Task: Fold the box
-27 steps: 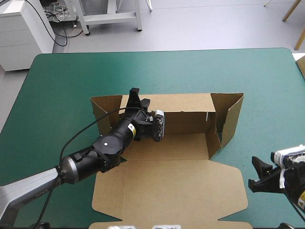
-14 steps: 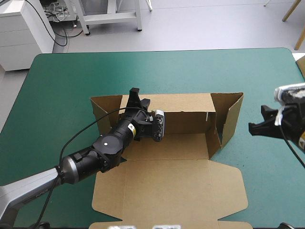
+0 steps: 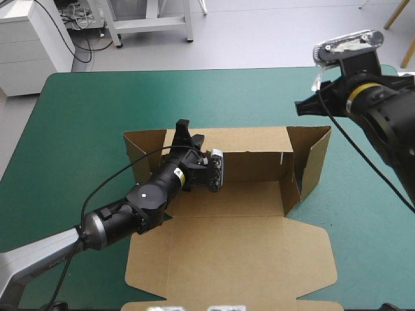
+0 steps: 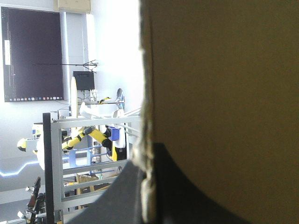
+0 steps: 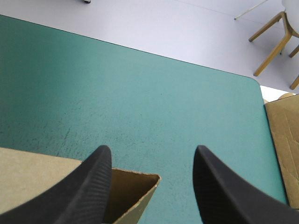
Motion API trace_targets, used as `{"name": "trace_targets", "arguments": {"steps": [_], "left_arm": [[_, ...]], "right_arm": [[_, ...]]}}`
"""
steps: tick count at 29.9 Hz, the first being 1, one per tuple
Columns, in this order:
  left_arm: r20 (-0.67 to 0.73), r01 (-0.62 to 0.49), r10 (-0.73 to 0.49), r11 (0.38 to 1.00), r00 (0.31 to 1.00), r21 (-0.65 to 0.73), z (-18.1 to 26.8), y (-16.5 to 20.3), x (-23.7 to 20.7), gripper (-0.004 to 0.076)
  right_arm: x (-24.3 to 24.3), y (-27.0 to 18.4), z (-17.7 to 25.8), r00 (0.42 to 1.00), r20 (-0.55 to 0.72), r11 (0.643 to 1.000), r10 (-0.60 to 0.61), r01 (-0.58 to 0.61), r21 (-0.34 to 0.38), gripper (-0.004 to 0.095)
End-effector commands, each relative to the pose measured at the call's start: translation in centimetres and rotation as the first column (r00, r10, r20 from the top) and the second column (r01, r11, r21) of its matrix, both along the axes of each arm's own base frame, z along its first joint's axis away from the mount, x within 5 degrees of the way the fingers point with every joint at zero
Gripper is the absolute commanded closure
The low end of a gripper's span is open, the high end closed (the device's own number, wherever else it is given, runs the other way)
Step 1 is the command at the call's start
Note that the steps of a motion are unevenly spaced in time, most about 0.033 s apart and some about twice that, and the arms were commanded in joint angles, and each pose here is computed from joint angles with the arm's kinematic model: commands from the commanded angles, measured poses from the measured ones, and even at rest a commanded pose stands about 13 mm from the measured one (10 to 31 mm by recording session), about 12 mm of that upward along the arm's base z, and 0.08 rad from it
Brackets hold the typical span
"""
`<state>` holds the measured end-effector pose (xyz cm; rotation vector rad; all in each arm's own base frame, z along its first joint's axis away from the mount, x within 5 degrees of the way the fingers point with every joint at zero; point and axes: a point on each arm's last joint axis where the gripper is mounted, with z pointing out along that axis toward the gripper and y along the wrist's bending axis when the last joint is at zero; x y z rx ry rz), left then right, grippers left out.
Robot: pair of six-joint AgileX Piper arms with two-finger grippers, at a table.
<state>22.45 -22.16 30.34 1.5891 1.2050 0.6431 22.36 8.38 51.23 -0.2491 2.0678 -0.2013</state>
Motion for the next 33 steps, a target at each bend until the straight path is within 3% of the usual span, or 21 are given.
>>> {"name": "trace_targets", "arguments": {"steps": [1,7,12,22,28,33], "left_arm": [[0.038,-0.019,0.021,0.999,0.999,-0.050,1.9,0.4,-0.1,0.0731],[0.037,-0.014,0.016,0.999,0.999,-0.047,1.8,0.3,-0.1,0.0731],[0.037,-0.014,0.015,0.999,0.999,-0.047,1.8,0.3,-0.1,0.0731],[0.037,-0.014,0.015,0.999,0.999,-0.047,1.8,0.3,-0.1,0.0731],[0.036,-0.011,0.013,0.999,0.999,-0.048,1.8,0.3,-0.1,0.0731],[0.040,-0.007,0.009,0.999,0.999,-0.045,1.8,0.3,-0.1,0.0731]], "right_arm": [[2.3,-0.7,1.3,0.999,0.050,1.000,0.000,-0.002,0.031,0.0419],[8.3,-2.1,-0.8,0.990,-0.089,0.985,0.106,-0.092,0.149,0.0419],[13.1,-3.2,-4.2,0.969,-0.195,0.975,0.152,-0.115,0.188,0.0419],[17.9,-2.5,-9.9,0.905,-0.330,0.963,0.267,-0.243,0.113,0.0419],[18.0,-2.8,-10.4,0.903,-0.350,0.968,0.249,-0.240,0.071,0.0419],[18.0,-2.6,-10.4,0.900,-0.348,0.966,0.260,-0.243,0.092,0.0419]]}}
